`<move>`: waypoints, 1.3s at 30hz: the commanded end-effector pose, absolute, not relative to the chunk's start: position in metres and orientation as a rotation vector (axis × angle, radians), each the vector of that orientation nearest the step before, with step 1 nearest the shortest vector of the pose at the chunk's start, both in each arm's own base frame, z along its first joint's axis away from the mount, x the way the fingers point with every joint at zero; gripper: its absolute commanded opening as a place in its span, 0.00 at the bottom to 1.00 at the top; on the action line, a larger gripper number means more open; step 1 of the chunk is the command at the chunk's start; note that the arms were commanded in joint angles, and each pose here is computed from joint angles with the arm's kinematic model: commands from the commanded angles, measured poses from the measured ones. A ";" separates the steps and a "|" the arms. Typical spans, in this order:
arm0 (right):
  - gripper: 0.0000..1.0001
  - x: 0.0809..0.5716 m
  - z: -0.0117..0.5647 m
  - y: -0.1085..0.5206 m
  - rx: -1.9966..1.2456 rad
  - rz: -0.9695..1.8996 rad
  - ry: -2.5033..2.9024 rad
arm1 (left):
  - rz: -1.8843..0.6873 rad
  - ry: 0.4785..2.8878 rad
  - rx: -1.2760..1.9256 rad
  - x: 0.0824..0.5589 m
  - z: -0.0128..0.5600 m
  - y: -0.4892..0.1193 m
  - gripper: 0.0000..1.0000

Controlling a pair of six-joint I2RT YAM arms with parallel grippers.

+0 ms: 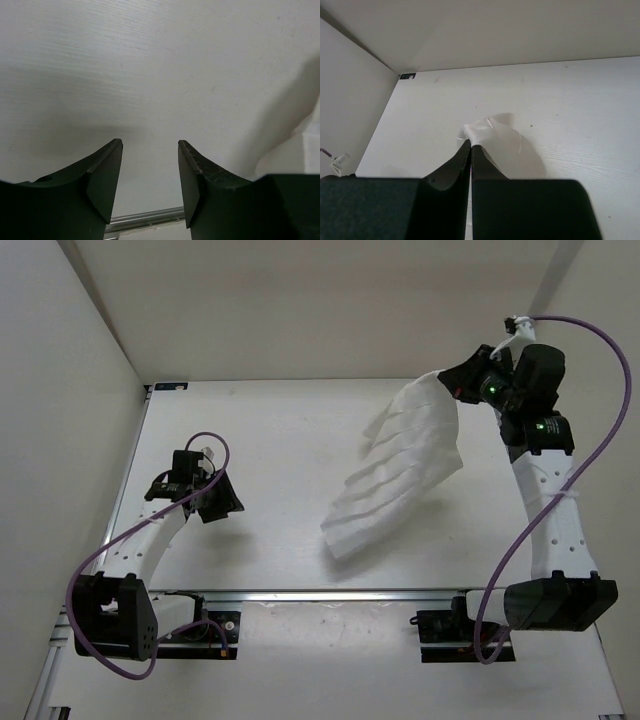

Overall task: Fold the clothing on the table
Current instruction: Flatten the skirt out

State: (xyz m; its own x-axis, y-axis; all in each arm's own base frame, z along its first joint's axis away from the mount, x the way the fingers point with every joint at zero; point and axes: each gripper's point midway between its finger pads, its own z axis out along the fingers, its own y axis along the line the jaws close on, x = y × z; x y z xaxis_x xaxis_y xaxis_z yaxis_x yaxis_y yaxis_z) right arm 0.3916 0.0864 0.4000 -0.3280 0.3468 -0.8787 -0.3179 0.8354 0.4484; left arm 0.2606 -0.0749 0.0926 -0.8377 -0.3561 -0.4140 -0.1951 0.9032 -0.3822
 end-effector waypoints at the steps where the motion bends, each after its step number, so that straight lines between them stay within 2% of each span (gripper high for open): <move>1: 0.00 0.396 0.434 0.109 -0.040 0.643 1.687 | -0.468 2.541 -0.358 0.270 0.102 -0.079 0.60; 7: 0.00 0.394 0.424 0.203 -0.260 0.817 1.709 | -0.467 2.557 -0.360 0.265 0.098 -0.078 0.59; 12: 0.00 0.374 0.373 0.284 -0.462 0.923 1.837 | -0.454 2.557 -0.364 0.265 0.097 -0.074 0.59; 17: 0.00 0.349 0.314 0.320 -0.563 1.082 1.996 | -0.461 2.569 -0.365 0.262 0.094 -0.075 0.59; 21: 0.00 0.311 0.263 0.333 -0.741 1.205 2.183 | -0.471 2.577 -0.368 0.261 0.091 -0.077 0.59; 25: 0.00 0.294 0.241 0.326 -0.780 1.155 2.244 | -0.471 2.588 -0.369 0.262 0.089 -0.077 0.59; 30: 0.00 0.329 0.248 0.306 -0.626 1.186 2.233 | -0.491 2.587 -0.366 0.265 0.089 -0.080 0.59; 34: 0.00 0.375 0.257 0.313 -0.564 1.167 2.189 | -0.490 2.577 -0.369 0.268 0.092 -0.081 0.59; 37: 0.00 0.421 0.285 0.317 -0.524 1.092 2.101 | -0.489 2.584 -0.373 0.267 0.091 -0.080 0.59; 39: 0.00 0.445 0.335 0.312 -0.477 1.083 1.992 | -0.487 2.579 -0.363 0.267 0.094 -0.079 0.59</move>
